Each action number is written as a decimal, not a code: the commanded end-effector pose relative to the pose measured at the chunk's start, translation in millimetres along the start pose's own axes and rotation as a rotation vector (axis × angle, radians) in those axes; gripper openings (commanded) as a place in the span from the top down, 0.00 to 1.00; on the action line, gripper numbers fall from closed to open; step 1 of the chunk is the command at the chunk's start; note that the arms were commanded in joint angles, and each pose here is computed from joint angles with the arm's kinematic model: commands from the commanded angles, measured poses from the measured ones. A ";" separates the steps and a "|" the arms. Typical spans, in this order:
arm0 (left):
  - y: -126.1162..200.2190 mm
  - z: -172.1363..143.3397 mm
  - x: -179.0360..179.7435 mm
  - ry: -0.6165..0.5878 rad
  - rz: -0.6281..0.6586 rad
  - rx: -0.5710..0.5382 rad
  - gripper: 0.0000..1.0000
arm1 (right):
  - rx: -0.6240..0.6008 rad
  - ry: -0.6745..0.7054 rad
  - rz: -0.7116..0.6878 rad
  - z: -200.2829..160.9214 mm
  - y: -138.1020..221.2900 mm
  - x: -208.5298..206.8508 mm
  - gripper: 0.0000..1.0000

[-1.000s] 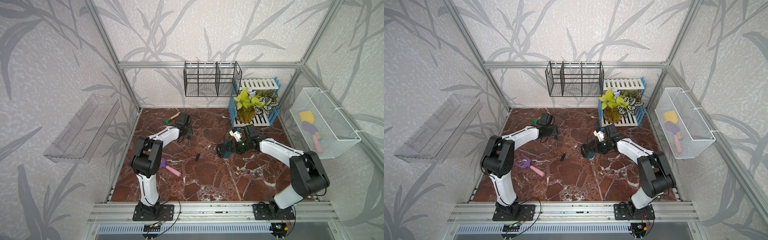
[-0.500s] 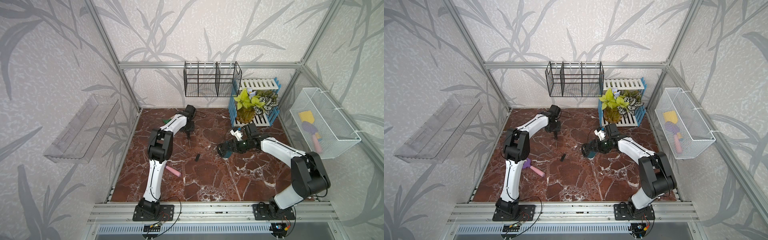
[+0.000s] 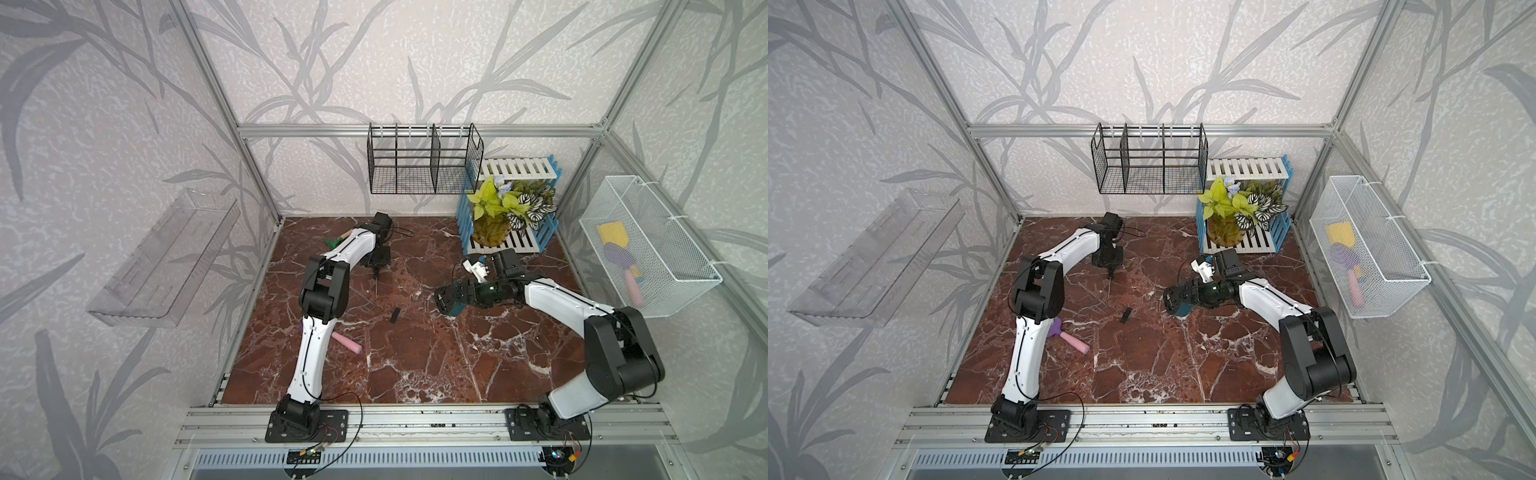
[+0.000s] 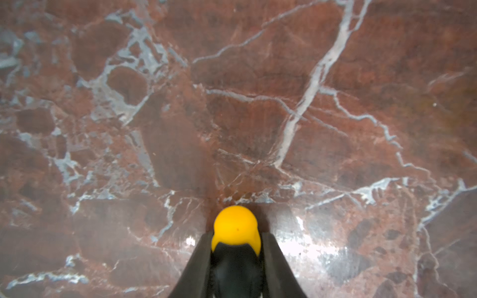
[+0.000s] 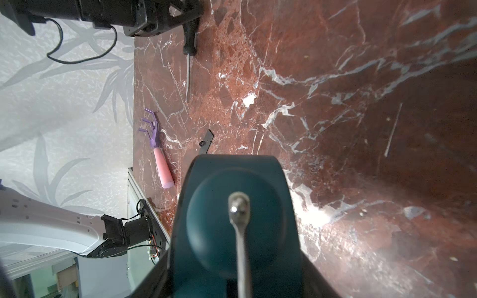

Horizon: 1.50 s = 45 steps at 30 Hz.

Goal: Remove the battery from the alarm
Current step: Place the alarm at the center of the board.

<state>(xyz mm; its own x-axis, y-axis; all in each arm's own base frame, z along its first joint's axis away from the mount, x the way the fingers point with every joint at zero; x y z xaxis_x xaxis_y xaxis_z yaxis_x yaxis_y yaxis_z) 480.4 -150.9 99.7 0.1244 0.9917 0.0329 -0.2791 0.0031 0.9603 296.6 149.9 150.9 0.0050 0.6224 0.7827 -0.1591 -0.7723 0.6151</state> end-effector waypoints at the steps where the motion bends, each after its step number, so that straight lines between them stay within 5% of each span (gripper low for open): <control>1: 23.9 -8.1 -7.5 0.015 -0.101 -0.003 0.88 | 0.055 -0.020 0.106 0.2 -11.5 -3.4 0.60; 11: 125.1 -34.5 -28.2 0.081 -0.586 -0.409 0.91 | 0.008 -0.296 0.075 2.4 -42.3 -42.0 0.51; 18: 169.7 -78.7 -40.8 0.059 -0.841 -0.729 0.91 | -0.037 -0.321 -0.126 -17.2 -24.1 -52.4 0.15; 23: 211.2 -91.2 -52.4 0.016 -0.928 -0.881 0.91 | -0.138 -0.284 -0.244 -22.4 21.5 -45.9 0.05; 27: 233.2 -93.7 -67.5 -0.007 -0.982 -0.931 0.91 | -0.334 -0.045 -0.275 -17.2 72.4 -5.9 0.06; 31: 245.9 -90.6 -89.2 -0.010 -1.017 -0.956 0.91 | -0.458 0.328 0.195 -21.5 81.7 67.1 0.06; 34: 253.2 -85.7 -102.8 -0.005 -1.049 -0.960 0.90 | -0.470 0.519 0.297 -36.6 63.4 100.8 0.04; 41: 263.5 -84.6 -109.0 0.002 -1.078 -0.974 0.90 | -0.348 0.520 0.173 -32.6 38.6 112.0 0.25; 45: 264.2 -87.3 -109.6 0.001 -1.082 -0.971 0.90 | -0.363 0.554 0.183 -32.6 32.7 122.3 0.60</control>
<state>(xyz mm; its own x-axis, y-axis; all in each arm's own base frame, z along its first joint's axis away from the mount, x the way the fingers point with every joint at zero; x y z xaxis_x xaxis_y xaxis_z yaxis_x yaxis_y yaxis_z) 312.2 -247.3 303.2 0.6548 0.4763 -0.5868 -0.5711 0.8204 0.0285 257.1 197.0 249.1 -0.4921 0.5373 0.6850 -0.4129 -0.8367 0.3597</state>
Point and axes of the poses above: each gripper's point midway between its finger pads, its own y axis back along the fingers, its own x axis along the line the jaws close on, z = x × y, the point moved 8 cm from there along y, back along the fingers, and after that the axes turned 10 degrees about -y, right-handed, at the moved point
